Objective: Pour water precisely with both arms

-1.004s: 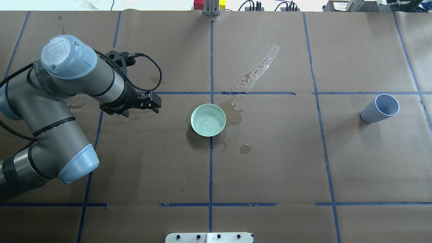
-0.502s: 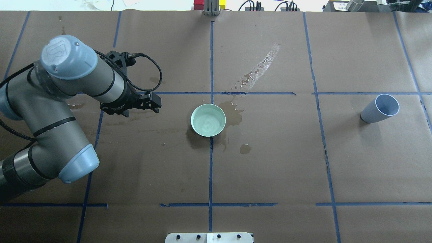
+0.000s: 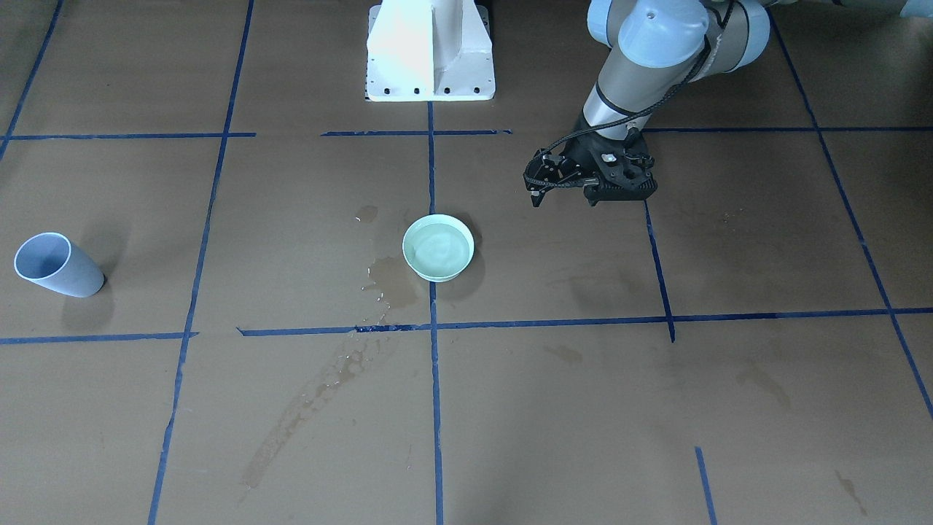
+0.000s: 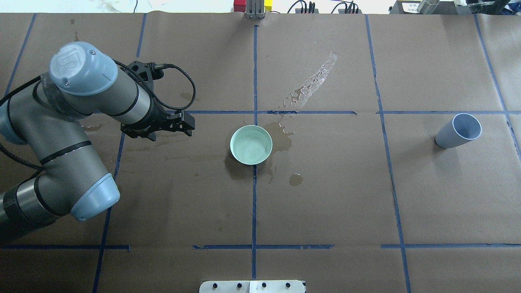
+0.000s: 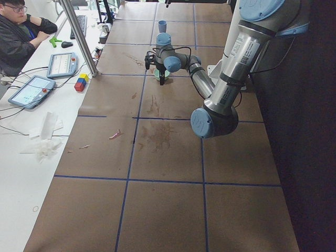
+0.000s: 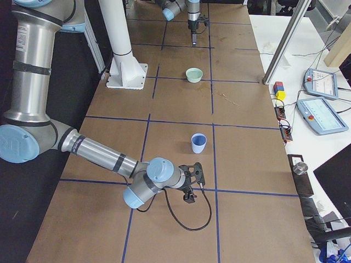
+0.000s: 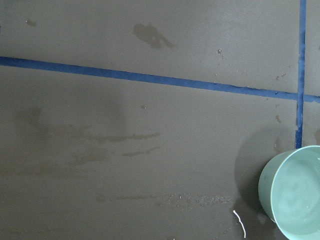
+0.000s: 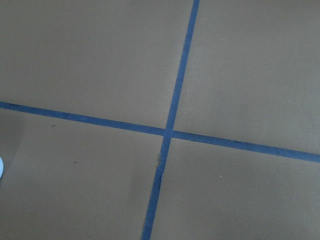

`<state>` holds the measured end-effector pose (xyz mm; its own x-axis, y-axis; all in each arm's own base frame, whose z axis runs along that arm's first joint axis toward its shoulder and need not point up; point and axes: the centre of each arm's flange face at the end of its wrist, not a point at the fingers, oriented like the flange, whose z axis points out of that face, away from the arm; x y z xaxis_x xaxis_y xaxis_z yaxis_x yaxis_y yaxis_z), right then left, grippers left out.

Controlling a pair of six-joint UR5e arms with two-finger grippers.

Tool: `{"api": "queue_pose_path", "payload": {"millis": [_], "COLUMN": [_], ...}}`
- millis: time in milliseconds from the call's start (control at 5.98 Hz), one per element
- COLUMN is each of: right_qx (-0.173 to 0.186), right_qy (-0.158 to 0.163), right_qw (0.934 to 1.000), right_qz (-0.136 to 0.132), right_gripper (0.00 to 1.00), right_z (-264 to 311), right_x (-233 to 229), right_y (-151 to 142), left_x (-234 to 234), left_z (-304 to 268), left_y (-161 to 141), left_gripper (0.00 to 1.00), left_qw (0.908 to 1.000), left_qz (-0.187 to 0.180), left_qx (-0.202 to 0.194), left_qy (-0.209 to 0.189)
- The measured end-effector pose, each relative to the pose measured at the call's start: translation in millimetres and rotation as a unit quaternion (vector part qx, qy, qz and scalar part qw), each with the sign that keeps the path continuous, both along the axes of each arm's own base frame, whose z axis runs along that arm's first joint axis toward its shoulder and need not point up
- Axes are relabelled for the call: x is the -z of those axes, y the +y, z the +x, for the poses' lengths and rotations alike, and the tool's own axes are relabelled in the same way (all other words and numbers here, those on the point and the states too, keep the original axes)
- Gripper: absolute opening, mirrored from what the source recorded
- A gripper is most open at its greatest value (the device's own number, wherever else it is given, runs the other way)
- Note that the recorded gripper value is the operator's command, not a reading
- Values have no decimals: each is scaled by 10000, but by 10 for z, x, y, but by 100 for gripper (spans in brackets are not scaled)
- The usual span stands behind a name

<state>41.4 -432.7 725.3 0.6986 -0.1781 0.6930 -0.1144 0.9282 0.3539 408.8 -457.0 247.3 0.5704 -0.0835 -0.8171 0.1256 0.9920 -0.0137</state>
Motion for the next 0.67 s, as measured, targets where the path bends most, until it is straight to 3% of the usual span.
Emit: {"api": "queue_pose_path", "payload": {"millis": [335,669], "right_qx": [509,687], "right_qy": [373,393], "right_qw": [9955,9870], "right_qz": [-701,-1398], "right_gripper": [100,100], "right_z": [379,642], "right_x": [368,507], "right_y": [-418,-526], "left_x": [1,-23], "left_z": [-1,0], "left_y": [0,-14], "left_gripper": [100,100], "left_qw": [10000,10000], "left_qz": [3,3], "left_qx": [-1,-15], "left_qy": [0,-21]}}
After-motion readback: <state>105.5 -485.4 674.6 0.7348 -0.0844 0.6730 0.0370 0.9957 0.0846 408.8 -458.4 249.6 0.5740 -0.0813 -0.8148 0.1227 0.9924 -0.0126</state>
